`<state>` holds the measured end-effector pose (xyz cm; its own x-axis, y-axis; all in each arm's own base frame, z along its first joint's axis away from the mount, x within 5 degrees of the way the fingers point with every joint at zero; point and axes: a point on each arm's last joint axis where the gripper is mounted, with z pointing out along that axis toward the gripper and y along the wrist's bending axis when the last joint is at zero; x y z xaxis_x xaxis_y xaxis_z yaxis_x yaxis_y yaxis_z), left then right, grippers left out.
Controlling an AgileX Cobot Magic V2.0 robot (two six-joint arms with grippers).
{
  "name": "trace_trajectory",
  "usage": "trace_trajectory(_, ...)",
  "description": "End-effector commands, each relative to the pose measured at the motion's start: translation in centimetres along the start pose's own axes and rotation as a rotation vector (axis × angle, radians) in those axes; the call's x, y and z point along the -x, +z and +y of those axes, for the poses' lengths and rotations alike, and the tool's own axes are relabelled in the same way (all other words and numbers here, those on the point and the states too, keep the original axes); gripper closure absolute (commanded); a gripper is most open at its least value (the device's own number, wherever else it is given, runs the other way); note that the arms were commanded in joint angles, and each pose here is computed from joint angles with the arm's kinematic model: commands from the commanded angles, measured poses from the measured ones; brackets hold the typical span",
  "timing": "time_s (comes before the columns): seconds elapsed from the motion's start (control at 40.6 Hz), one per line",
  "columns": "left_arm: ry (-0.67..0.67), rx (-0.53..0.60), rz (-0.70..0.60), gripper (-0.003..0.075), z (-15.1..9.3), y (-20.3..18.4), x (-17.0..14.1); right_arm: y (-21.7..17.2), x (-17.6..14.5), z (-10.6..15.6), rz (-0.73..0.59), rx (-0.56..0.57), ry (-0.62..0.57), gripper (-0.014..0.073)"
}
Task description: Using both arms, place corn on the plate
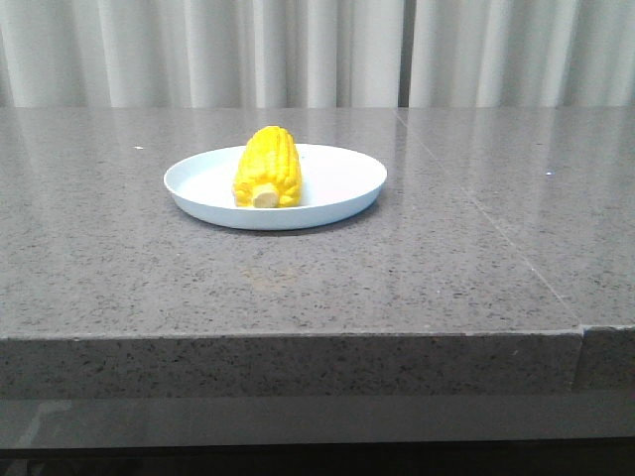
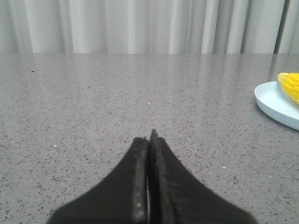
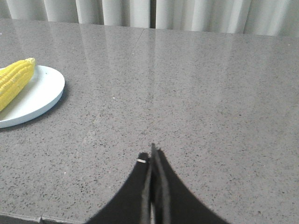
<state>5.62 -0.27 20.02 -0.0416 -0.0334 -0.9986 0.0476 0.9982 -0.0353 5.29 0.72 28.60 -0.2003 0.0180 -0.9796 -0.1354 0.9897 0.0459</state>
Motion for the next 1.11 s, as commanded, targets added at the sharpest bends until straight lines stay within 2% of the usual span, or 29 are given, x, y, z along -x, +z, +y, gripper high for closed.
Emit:
trace_trajectory(0.0,-0.004,0.0,-0.107,0.0741,0.0,-0.2,0.8,-0.1,1.2,0.0,-0.097,-0.005,-0.01,0.0634)
trace_trajectory(0.271,-0.004,0.0,-0.107,0.0741,0.0,-0.2,0.8,1.9,-2.4,-0.6,-0.143,-0.066,-0.002,0.0634)
trace_trajectory(0.493,-0.004,0.0,-0.107,0.0741,0.0,-0.2,0.8,2.1,-6.4,-1.1,-0.149,-0.133,0.011,0.0634)
trace_trajectory(0.64,-0.004,0.0,-0.107,0.0741,0.0,-0.2,0.8,2.1,-8.4,-1.2,-0.152,-0.14,0.022,0.0634)
trace_trajectory(1.084,-0.004,0.0,-0.106,0.0741,0.0,-0.2,0.8,1.9,-8.7,-1.2,-0.143,-0.141,0.025,0.0634)
